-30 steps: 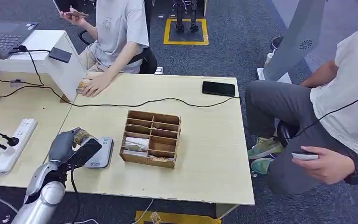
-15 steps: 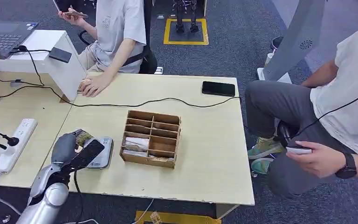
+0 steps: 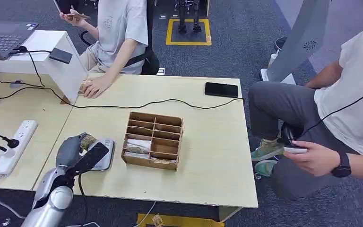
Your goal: Pass the card to the sensor for recognition and then transmit it.
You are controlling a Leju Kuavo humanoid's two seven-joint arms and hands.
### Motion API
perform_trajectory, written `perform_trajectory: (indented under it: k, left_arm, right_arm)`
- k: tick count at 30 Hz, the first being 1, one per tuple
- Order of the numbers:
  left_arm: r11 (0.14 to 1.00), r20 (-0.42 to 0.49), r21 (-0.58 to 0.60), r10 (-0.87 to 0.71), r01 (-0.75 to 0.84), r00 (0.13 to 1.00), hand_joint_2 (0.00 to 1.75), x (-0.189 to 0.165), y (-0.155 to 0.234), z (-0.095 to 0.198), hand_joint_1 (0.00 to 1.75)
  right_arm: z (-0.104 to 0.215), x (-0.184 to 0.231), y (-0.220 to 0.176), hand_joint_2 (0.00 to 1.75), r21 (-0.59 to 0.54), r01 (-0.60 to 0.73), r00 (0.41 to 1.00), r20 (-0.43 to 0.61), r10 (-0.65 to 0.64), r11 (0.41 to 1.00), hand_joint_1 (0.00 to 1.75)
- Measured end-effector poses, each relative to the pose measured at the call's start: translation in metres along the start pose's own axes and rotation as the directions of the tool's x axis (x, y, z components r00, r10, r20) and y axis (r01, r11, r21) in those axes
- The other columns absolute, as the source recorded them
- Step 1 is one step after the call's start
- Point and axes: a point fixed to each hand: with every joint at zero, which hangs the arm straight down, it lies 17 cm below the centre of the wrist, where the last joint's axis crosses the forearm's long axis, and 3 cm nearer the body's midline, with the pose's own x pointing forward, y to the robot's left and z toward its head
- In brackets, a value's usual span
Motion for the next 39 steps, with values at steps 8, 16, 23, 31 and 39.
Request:
perform_trajectory:
  k: [8,16,23,31,39]
  left_arm:
    - [1.0,-0.023,-0.004,0.007,-0.007,1.0,1.75,-0.003,-0.006,-0.002,1.75]
    - [1.0,-0.048,-0.014,0.011,-0.012,0.999,1.75,-0.01,-0.016,0.0,1.75]
    - [1.0,-0.069,-0.025,0.002,-0.004,0.998,1.75,-0.017,-0.022,0.002,1.75]
    - [1.0,-0.085,-0.004,-0.031,0.031,0.996,1.75,-0.022,-0.023,0.0,1.75]
    - [0.999,-0.095,0.0,-0.035,0.035,0.995,1.75,-0.025,-0.025,-0.001,1.75]
  right_arm:
    - [0.0,0.003,0.001,1.75,-0.006,-0.003,1.0,0.008,0.003,1.0,0.0]
    - [0.001,0.006,0.006,1.75,0.004,-0.007,1.0,0.013,0.007,1.0,0.0]
    - [0.001,0.007,0.008,1.75,0.009,-0.008,1.0,0.016,0.008,1.0,0.0]
    - [0.001,0.01,0.006,1.75,-0.002,-0.012,1.0,0.027,0.012,1.0,0.0]
    - [0.0,0.011,0.006,1.75,-0.003,-0.015,0.999,0.028,0.015,1.0,0.0]
